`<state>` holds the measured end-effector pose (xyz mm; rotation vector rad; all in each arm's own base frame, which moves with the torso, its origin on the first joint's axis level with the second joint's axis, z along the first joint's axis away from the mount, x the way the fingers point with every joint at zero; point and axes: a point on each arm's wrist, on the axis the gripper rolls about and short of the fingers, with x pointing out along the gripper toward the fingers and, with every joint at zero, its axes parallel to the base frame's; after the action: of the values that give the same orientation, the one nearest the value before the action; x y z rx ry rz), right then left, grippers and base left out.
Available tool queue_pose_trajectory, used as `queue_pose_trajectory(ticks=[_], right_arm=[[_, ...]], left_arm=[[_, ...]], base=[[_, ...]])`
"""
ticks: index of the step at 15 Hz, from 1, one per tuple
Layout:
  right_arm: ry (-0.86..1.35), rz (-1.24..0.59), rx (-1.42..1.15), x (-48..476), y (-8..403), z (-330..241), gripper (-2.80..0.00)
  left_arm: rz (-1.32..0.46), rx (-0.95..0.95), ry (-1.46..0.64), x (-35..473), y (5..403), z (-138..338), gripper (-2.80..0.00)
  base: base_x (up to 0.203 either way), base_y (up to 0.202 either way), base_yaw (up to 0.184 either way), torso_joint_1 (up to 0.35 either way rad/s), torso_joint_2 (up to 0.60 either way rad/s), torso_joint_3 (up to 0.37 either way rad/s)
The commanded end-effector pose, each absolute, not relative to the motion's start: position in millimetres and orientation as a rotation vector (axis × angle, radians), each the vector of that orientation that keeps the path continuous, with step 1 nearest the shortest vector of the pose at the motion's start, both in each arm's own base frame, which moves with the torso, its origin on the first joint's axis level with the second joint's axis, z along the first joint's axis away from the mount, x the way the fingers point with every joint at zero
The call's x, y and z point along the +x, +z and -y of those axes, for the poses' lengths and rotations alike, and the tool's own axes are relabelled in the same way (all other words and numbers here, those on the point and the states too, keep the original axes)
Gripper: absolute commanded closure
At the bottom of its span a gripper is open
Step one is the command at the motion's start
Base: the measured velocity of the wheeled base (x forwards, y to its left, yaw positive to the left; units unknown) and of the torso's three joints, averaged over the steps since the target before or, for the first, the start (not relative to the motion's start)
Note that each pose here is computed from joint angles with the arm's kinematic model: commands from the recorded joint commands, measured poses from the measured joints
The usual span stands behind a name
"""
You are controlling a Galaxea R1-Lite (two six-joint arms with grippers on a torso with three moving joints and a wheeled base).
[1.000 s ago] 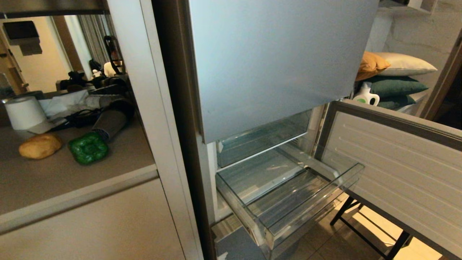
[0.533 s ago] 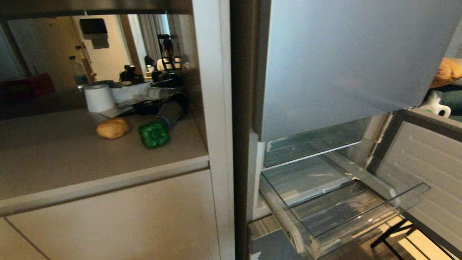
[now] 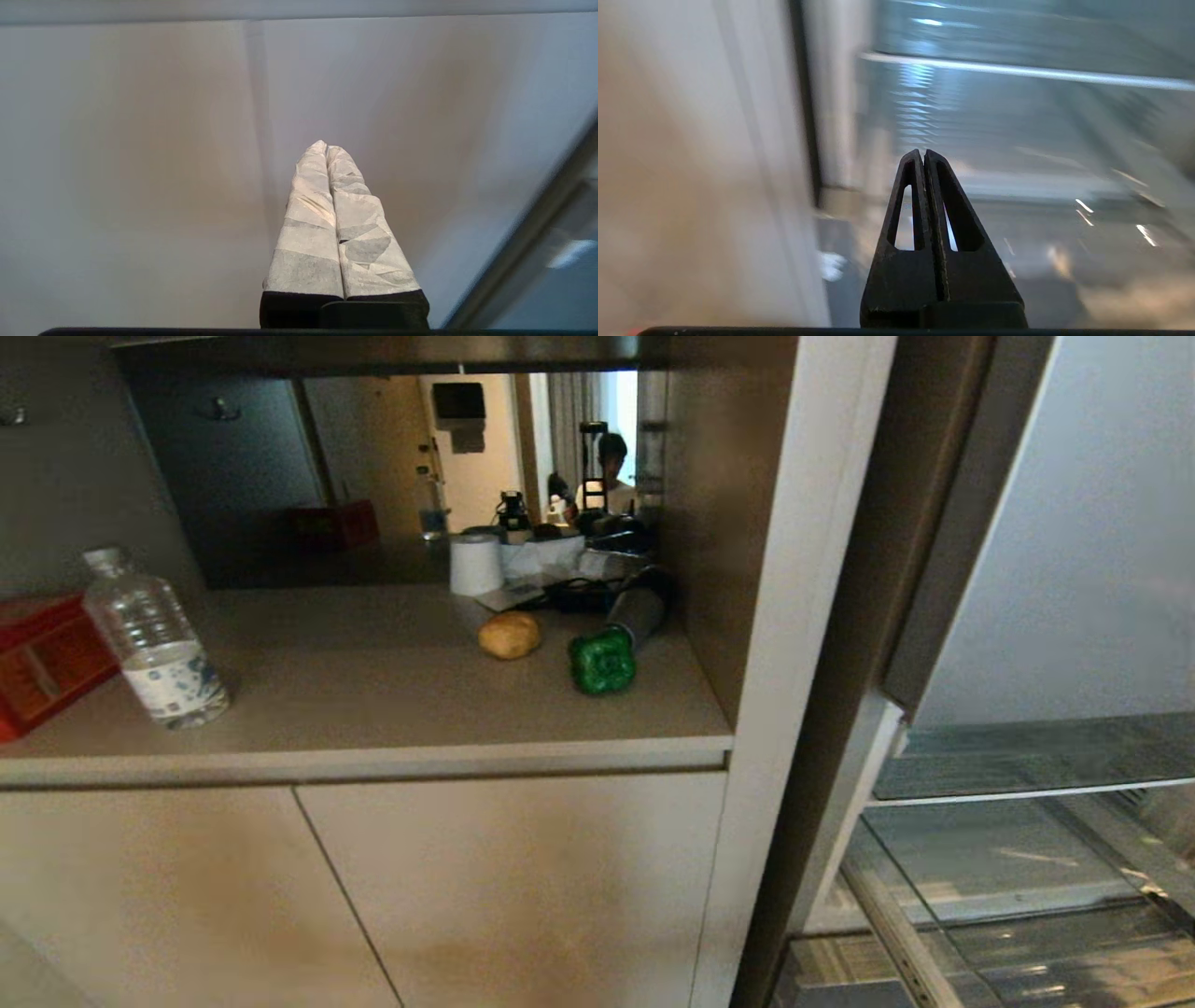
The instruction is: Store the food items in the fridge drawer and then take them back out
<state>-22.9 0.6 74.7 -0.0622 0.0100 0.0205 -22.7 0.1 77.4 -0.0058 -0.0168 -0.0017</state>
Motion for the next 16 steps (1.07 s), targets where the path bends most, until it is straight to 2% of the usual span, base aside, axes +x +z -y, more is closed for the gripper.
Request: queue_pose_trajectory(ticks=[1,3,11,13,16], right_arm=[[0.022,-0.012,-0.063,-22.8,74.7,-0.6,0.0],[0.022,-0.012,-0.063,-22.8,74.7,-0.6,0.0],[0.035,0.011,-0.142,-23.4,78.0,-0.9,0.0],[0.079,0.104,-0.175,-30.9,105.8,-2.1,0.0],[0.219,0.063,-0.146,-20.6,154.3,-5.1,0.0]], left_arm=[[0.011,-0.006,-0.002,-22.2,75.7,-0.1,0.0],[0.011,-0.006,-0.002,-22.2,75.7,-0.1,0.0],[0.011,-0.006,-0.002,-22.2,75.7,-0.1,0.0],[0.011,-0.006,-0.002,-22.2,75.7,-0.1,0.0],[0.011,-0.006,-0.002,-22.2,75.7,-0.1,0.0]], base=[[-0.001,-0.01,0.167,0.006,-0.01,0.006],[-0.001,-0.008,0.119,0.002,0.0,0.002],[0.0,0.0,0.0,0.0,0.0,0.0],[0.0,0.0,0.0,0.0,0.0,0.0],[0.0,0.0,0.0,0.0,0.0,0.0]])
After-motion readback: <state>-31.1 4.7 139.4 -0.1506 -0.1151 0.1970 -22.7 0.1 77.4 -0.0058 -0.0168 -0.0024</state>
